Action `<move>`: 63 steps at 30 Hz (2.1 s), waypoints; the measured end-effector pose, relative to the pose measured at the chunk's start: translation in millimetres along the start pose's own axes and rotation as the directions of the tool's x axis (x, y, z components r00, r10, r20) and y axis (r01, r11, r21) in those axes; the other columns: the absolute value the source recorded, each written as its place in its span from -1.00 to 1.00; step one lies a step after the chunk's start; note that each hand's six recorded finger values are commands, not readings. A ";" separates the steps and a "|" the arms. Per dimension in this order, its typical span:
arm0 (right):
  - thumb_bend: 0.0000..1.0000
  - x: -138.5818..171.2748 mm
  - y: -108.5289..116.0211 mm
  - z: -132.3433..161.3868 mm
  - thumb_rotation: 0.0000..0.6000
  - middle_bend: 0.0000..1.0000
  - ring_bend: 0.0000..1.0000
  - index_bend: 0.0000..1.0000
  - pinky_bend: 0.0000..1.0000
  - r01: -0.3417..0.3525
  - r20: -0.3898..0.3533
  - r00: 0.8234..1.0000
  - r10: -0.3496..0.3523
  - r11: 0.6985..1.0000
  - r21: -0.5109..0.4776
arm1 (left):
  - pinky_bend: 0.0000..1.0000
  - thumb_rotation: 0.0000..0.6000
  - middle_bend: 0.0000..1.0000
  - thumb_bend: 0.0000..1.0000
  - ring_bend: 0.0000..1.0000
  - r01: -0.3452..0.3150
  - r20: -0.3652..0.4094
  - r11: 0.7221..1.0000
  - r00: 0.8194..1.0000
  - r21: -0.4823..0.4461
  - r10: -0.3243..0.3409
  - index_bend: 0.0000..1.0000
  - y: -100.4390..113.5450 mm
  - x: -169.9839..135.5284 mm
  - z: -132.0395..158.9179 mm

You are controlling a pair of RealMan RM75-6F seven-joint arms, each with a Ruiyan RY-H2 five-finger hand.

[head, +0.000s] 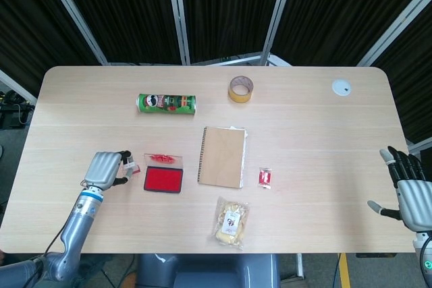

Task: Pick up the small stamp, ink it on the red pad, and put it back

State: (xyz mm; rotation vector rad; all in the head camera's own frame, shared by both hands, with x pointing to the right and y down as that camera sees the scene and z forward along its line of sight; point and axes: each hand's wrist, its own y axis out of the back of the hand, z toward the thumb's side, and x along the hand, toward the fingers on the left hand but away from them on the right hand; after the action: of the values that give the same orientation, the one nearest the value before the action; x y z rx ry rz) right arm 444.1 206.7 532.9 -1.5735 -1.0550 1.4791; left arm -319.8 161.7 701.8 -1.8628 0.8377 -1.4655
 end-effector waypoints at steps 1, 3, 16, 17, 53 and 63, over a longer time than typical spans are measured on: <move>-1.00 0.0 0.0 0.1 1.00 -1.00 -1.00 -1.00 -1.00 0.000 0.000 1.000 0.000 1.000 0.000 | 0.88 1.00 0.15 -0.10 0.76 0.003 -0.009 1.000 1.000 0.009 -0.003 0.25 -1.0 -0.6 -5.2; -1.00 0.2 0.3 0.2 1.00 -1.00 -1.00 -1.00 -1.00 0.001 0.000 1.000 -0.001 1.000 0.000 | 0.88 1.00 0.15 -0.10 0.76 0.009 -0.027 0.999 1.000 0.031 -0.008 0.25 -3.8 -1.9 -16.5; -1.00 0.0 0.1 -0.4 1.00 -1.00 -1.00 -1.00 -1.00 0.001 0.003 1.000 -0.001 1.000 0.002 | 0.87 1.00 0.08 -0.11 0.74 0.023 -0.048 0.997 0.999 0.072 -0.020 0.16 -23.2 -4.3 -42.9; -1.00 0.0 0.0 -0.5 1.00 -1.00 -1.00 -1.00 -1.00 0.000 0.004 1.000 0.000 1.000 0.002 | 0.87 1.00 0.06 -0.11 0.74 0.023 -0.048 0.997 0.999 0.073 -0.020 0.14 -23.6 -4.3 -42.8; -1.00 0.0 0.5 0.4 1.00 -1.00 -1.00 -1.00 -1.00 0.000 0.001 1.000 0.000 1.000 -0.008 | 0.81 1.00 -0.41 -0.76 0.67 -0.023 -0.029 0.997 0.999 0.072 0.026 -0.24 -5.3 -10.7 -38.4; -1.00 3.1 8.7 5.3 1.00 -1.00 -1.00 -1.00 -1.00 0.020 -0.019 1.000 -0.021 0.999 -0.040 | -0.84 1.00 -1.00 -1.00 -0.88 -0.209 0.019 0.977 0.978 0.041 0.209 -0.99 79.5 -53.7 -39.4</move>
State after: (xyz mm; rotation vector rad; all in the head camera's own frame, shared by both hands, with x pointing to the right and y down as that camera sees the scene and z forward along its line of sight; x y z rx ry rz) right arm 439.6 205.9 523.3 -1.5974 -1.0925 1.4345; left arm -376.5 152.5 615.5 -1.6958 0.9572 -1.3276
